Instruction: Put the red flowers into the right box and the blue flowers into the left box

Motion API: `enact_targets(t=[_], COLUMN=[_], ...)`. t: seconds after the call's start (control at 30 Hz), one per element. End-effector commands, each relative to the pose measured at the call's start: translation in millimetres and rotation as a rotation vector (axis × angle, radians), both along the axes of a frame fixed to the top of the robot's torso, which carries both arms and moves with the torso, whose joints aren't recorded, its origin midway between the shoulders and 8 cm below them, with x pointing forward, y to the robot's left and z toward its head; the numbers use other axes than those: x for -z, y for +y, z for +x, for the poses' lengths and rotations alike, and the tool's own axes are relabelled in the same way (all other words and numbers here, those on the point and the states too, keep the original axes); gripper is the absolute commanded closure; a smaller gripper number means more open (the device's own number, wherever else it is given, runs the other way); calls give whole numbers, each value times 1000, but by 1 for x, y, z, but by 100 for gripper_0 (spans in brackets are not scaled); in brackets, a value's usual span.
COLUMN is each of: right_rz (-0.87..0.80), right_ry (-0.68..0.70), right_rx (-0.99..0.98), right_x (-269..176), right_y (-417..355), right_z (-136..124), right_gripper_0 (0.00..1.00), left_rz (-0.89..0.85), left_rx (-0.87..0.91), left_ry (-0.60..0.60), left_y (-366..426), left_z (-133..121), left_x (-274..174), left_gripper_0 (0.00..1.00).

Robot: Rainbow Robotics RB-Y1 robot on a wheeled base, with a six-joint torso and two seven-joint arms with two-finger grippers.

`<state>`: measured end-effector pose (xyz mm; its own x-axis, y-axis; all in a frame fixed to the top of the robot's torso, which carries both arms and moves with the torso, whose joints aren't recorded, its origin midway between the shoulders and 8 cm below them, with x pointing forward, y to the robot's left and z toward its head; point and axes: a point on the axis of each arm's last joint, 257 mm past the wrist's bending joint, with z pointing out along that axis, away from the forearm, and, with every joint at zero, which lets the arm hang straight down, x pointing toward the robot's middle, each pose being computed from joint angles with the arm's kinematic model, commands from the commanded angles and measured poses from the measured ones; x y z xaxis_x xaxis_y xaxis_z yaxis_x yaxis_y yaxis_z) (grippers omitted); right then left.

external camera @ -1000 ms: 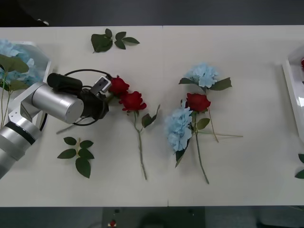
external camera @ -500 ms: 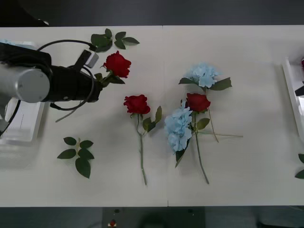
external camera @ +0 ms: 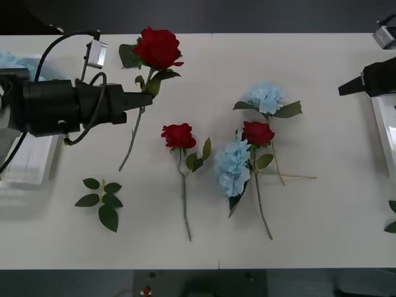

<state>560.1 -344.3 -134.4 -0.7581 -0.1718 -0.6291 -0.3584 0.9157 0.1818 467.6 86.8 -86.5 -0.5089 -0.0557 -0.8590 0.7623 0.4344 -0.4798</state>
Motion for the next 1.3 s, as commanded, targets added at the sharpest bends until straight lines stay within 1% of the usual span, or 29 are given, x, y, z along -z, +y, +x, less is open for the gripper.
enact_targets(t=[0.03,0.1,0.17,0.27,0.4,0.47,0.53,0.67,0.7,0.9,1.1,1.3], right_rz=[112,161,206,283,378,414,438,470,498,584,584,606], right_ry=[-74,-95,-122,-143,-182,-229,-267,-351,-383,-513,-571,-596], right_rx=[-35,-56,-97,-147,-208,-248,-262,-299,-310,-376,-432,-418], right_x=[-30,-33,-34,-34,-31,-29,-28,-24,-26,-33,-20,-6], right_y=[21,31,38,50,70,86,97,123,136,181,212,237], right_z=[-13,-22,-39,-63,-88,-101,-108,-118,-120,-129,-142,-143], right_gripper_0=[0,0,0,0,0,0,0,0,0,0,0,0], left_rz=[-156,-205,-266,-334,-442,-497,-517,-509,-501,-519,-552,-559], left_rx=[46,46,41,30,31,54,61,104,113,120,74,49], left_ry=[-89,-109,-136,-141,-111,-73,-44,-10,-1,48,63,58], left_y=[-42,-55,-71,-88,-111,-130,-142,-167,-172,-201,-218,-215], left_z=[-8,-8,-9,-8,-12,-18,-22,-36,-39,-48,-42,-32], left_x=[-38,-44,-54,-65,-82,-91,-90,-85,-81,-77,-82,-85], left_gripper_0=[100,100,100,100,100,100,100,100,100,100,100,100])
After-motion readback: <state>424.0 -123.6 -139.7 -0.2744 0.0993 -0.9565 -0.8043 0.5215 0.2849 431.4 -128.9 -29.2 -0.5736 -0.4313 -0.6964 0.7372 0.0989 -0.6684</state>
